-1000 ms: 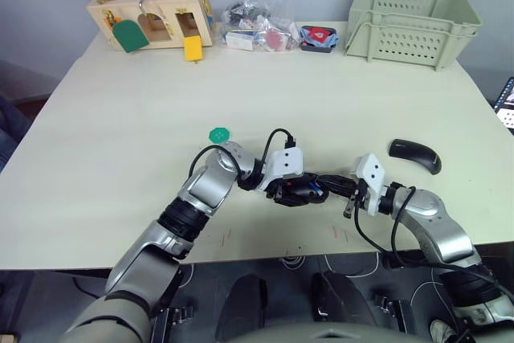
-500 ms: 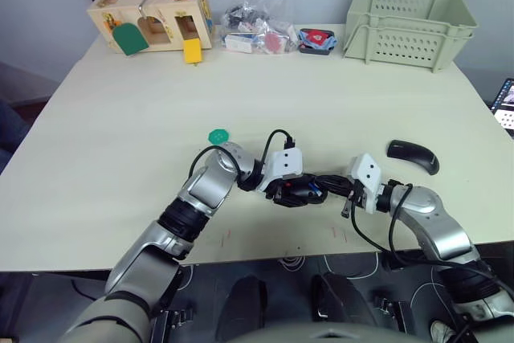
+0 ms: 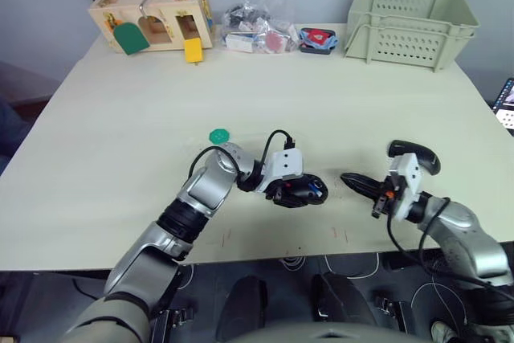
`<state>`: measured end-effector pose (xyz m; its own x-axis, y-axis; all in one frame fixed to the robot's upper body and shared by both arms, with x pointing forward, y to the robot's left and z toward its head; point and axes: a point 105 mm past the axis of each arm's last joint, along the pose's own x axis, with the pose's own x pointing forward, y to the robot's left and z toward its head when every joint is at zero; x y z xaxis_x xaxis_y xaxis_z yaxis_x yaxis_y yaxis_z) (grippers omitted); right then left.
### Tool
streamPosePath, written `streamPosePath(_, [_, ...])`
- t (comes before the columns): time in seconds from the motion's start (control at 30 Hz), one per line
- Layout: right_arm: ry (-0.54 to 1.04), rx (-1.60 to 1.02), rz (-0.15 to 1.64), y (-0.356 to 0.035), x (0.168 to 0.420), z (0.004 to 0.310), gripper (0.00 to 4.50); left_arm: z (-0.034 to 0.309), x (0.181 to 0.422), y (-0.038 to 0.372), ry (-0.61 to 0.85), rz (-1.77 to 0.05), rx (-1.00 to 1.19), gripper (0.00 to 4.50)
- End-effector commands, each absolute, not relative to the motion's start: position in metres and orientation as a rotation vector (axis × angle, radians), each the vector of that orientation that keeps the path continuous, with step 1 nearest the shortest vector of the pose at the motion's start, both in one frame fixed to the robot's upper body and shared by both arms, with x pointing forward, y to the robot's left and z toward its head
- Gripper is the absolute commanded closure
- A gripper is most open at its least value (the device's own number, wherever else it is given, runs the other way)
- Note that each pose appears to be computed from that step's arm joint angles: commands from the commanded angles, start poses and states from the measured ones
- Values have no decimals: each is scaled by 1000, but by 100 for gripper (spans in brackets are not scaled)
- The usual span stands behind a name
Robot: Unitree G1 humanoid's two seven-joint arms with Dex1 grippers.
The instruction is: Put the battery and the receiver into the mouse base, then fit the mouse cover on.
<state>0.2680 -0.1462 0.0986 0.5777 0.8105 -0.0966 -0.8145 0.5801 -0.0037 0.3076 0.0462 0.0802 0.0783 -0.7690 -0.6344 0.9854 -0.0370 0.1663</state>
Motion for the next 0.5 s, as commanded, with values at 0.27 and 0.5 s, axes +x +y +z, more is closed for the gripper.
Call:
streamPosePath(0.27, [7, -140, 984, -181, 237, 106, 287, 61, 298, 55, 526, -1483, 649, 157])
streamPosePath(0.5, [-9, -144, 1030, -189, 221, 103, 2, 66, 298, 55, 508, -1486, 646, 157])
